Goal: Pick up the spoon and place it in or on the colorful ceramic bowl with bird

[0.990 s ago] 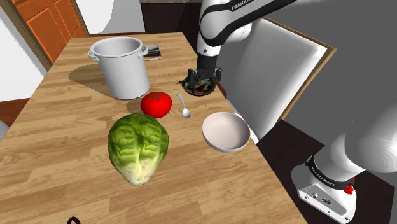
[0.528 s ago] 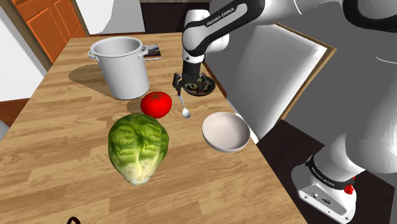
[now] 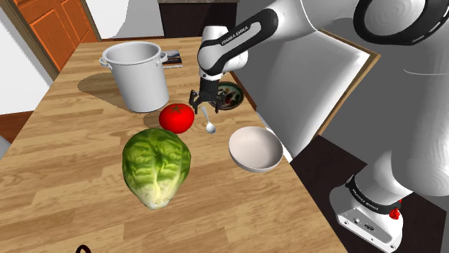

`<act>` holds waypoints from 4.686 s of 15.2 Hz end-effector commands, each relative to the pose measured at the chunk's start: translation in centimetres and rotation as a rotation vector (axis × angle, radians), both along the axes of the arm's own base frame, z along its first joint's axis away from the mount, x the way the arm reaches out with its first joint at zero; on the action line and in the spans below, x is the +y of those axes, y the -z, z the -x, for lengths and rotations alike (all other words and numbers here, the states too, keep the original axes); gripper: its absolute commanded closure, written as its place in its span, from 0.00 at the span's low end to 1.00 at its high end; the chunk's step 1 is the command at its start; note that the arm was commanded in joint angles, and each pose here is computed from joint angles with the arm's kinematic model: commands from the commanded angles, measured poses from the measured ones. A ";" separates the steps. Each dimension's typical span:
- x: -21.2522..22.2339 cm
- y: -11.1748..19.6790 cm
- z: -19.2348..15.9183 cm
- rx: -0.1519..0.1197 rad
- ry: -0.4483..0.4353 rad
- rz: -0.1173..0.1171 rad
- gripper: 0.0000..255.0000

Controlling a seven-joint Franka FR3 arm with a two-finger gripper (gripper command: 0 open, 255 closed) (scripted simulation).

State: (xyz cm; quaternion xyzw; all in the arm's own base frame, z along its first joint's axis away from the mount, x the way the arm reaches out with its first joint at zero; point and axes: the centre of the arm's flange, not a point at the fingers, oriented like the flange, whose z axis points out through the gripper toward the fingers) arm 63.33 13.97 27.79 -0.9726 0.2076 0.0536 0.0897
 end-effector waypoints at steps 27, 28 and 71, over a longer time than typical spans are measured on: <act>0.1 -2.7 0.2 0.001 0.003 0.002 1.00; 0.1 -3.3 0.2 0.001 0.003 0.002 1.00; -15.0 -3.7 -4.9 0.001 0.003 0.002 1.00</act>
